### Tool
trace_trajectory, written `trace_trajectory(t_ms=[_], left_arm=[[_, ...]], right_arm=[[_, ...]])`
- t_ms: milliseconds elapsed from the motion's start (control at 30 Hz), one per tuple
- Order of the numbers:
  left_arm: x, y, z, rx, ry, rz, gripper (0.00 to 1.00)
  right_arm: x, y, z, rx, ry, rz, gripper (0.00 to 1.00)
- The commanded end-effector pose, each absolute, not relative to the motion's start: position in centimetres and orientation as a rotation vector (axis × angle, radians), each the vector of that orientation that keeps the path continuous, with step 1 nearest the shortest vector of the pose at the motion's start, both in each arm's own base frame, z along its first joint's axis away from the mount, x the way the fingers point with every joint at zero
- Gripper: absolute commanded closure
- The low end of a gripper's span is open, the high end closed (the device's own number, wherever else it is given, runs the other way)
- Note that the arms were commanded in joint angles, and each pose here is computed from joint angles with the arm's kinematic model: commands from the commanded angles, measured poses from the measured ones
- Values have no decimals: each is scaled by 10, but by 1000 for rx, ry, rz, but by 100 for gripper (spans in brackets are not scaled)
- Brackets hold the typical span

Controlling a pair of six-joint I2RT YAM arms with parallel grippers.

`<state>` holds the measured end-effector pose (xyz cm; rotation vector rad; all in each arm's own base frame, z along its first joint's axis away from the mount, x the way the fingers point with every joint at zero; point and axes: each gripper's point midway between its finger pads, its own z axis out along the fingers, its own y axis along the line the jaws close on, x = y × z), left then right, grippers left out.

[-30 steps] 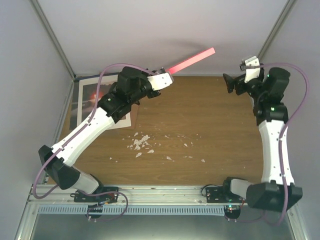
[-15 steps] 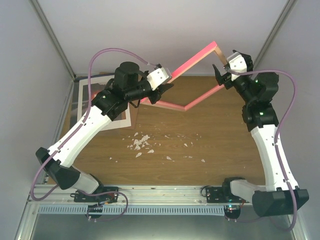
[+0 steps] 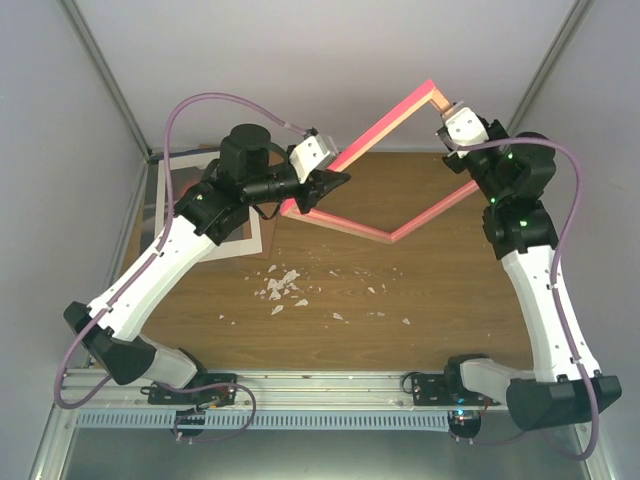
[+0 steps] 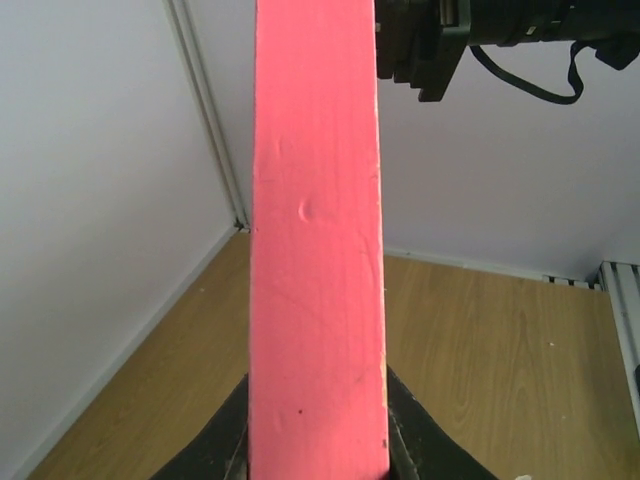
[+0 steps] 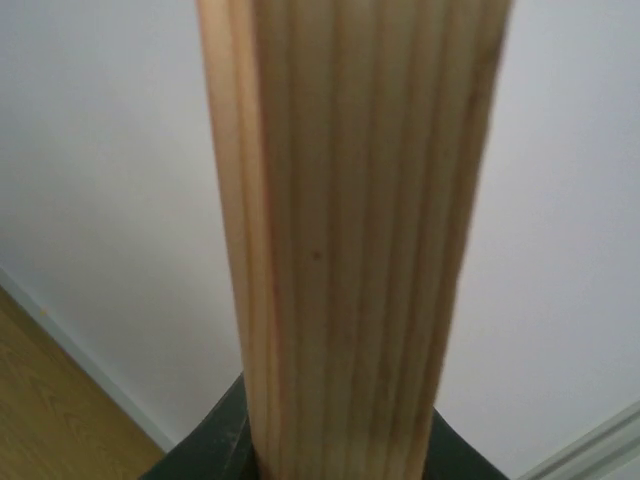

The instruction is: Put the photo into the frame

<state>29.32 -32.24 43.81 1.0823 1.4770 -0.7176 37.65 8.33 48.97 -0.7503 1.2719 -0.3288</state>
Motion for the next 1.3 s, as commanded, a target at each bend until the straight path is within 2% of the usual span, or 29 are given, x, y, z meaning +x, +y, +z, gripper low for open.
trace_trajectory(t_ms=[0, 33, 67, 100, 200, 233, 400, 633, 900, 1267], left_arm=[[285, -318, 481, 1030, 1329, -734, 74], [288, -317, 482, 1020, 1331, -726, 61], [291, -316, 482, 1012, 1333, -716, 43], [294, -315, 482, 1004, 1334, -704, 31], [302, -308, 487, 978, 1327, -663, 4], [304, -306, 490, 970, 1321, -650, 1], [327, -284, 498, 883, 1345, -567, 1], [354, -247, 491, 771, 1411, -443, 1], [374, -216, 434, 730, 1572, -346, 1], [393, -198, 321, 722, 1863, -343, 1]], right_arm=[[365, 69, 513, -645, 1298, -353, 93], [366, 66, 510, -623, 1331, -342, 99], [369, 64, 503, -610, 1373, -327, 99], [372, 62, 498, -588, 1408, -311, 99], [379, 54, 481, -508, 1518, -264, 99], [382, 51, 476, -482, 1553, -245, 99], [396, 34, 439, -278, 1758, -89, 100], [415, 6, 343, 30, 2142, 186, 99], [424, -1, 245, 231, 2367, 341, 99], [440, 8, 113, 302, 2668, 452, 99]])
